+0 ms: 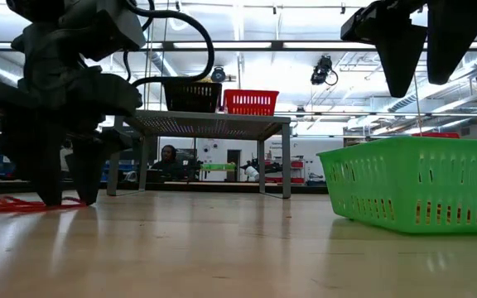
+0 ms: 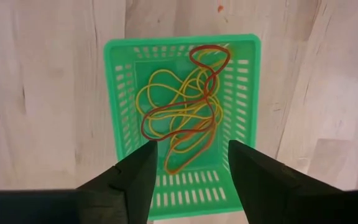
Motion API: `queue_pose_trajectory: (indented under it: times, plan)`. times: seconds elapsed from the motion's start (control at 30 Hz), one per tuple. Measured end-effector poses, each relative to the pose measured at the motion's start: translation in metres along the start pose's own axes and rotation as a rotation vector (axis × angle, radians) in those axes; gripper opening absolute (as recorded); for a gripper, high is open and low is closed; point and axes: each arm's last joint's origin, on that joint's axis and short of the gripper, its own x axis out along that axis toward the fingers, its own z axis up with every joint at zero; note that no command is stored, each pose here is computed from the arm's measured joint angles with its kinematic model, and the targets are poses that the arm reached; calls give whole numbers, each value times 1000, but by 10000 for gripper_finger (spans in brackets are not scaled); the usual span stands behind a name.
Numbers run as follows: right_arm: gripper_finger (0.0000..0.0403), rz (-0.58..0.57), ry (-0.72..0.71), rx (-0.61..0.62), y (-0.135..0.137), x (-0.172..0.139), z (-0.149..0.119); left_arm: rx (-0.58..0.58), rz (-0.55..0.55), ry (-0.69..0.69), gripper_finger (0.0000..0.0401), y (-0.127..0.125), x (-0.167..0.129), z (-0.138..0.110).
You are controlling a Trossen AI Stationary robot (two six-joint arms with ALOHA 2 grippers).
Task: Pick & Place Office Desk Supplies
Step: Put the top red rubber band into the green bin
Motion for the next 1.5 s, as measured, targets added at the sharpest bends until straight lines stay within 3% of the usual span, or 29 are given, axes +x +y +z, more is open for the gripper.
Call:
queue_pose_trajectory:
  times: [0.13,0.3,0.37,0.6,0.73,1.0,1.23,1.5]
  plan:
    - [203,0,-9,1,0,0,1,13,18,-12,167,0,-2,-1]
    - [203,3,-13,1,0,0,1,57,43,-17,43,0,-1,-1]
    - [203,2,-13,1,0,0,1,65,60,-21,13,1,-1,0]
    - [203,-36,-52,-32,0,0,4,156,149,-93,4,-6,-9,18]
    - [203,-90,-159,-58,1,-1,12,206,240,-233,3,-10,-22,43]
    - [204,-120,-440,-84,6,-5,37,292,307,-420,1,-13,-34,68]
    - [204,-123,-636,-60,5,37,41,339,333,-518,1,-15,-39,77]
    - [204,-152,-898,94,-21,83,26,374,331,-634,1,-21,-46,86]
